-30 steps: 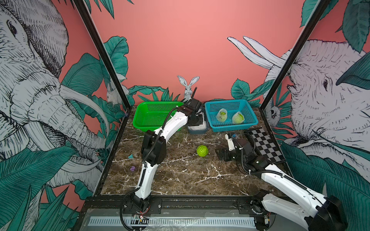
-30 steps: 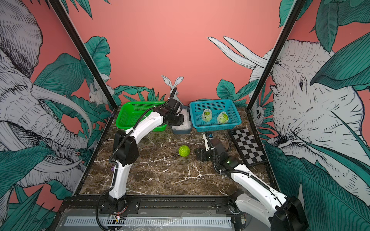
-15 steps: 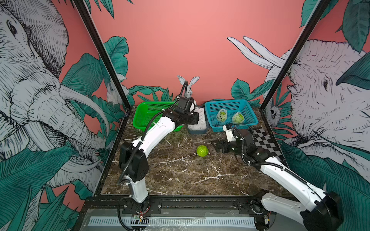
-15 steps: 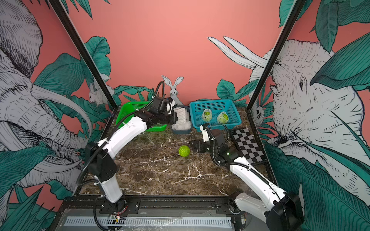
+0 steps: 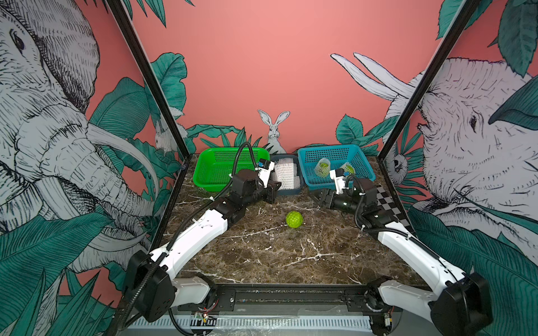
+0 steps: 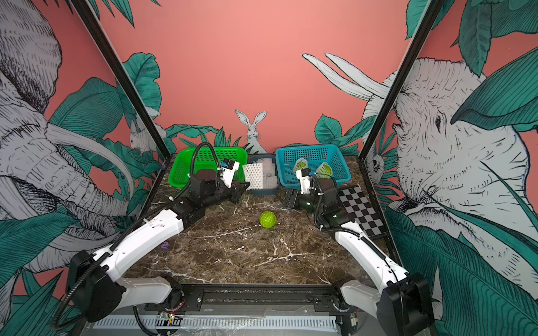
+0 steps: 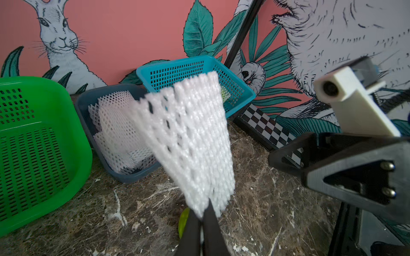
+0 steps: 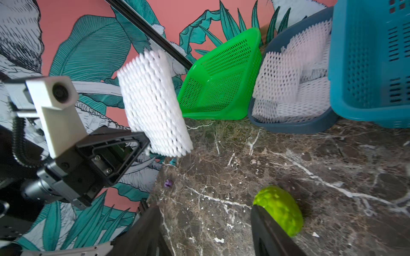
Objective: Sleeve custard apples in foam nets
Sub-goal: Pick up the foam net from the storage box.
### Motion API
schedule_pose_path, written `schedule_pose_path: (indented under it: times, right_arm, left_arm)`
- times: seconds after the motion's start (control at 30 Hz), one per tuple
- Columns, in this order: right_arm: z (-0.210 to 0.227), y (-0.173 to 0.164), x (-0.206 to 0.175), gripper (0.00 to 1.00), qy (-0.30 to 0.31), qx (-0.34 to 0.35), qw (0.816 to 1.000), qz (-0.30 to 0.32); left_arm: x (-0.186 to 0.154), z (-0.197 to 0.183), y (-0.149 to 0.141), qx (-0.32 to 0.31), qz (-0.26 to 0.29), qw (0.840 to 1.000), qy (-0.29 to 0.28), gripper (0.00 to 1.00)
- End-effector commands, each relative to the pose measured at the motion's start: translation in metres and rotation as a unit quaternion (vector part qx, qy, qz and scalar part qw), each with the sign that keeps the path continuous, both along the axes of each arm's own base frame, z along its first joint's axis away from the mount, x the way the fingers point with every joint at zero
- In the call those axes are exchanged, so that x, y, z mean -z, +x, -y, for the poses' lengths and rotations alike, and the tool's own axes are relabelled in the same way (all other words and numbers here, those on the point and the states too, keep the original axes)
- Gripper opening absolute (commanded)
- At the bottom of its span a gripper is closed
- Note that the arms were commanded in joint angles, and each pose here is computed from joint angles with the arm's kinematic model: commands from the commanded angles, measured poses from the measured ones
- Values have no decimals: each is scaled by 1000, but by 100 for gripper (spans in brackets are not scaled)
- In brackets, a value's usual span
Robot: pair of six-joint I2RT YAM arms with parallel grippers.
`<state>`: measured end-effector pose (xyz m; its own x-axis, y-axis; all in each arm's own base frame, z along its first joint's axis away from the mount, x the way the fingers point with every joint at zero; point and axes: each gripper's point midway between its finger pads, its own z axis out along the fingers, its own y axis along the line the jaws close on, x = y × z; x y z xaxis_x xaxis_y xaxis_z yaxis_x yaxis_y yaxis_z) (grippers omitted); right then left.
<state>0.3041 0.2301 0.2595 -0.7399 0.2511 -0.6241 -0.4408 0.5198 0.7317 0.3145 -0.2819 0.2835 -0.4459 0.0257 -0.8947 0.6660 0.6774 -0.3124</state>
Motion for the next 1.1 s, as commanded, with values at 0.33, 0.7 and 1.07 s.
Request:
schedule_pose_path:
  times: [0.33,0.7,1.07]
  right_arm:
    - [-12,-10,-39,55,12,-65,997,46]
    - [9,-21,-69,55,-92,-102,983,120]
    - [-2,-35,-83,57,-67,-160,978,118]
  left_arm:
    - [-21,23,-34,104,54,992,-35,0]
    - [-13,33,-93,279,-50,959,-9,0]
    - [-13,33,-110,326,-82,942,-7,0]
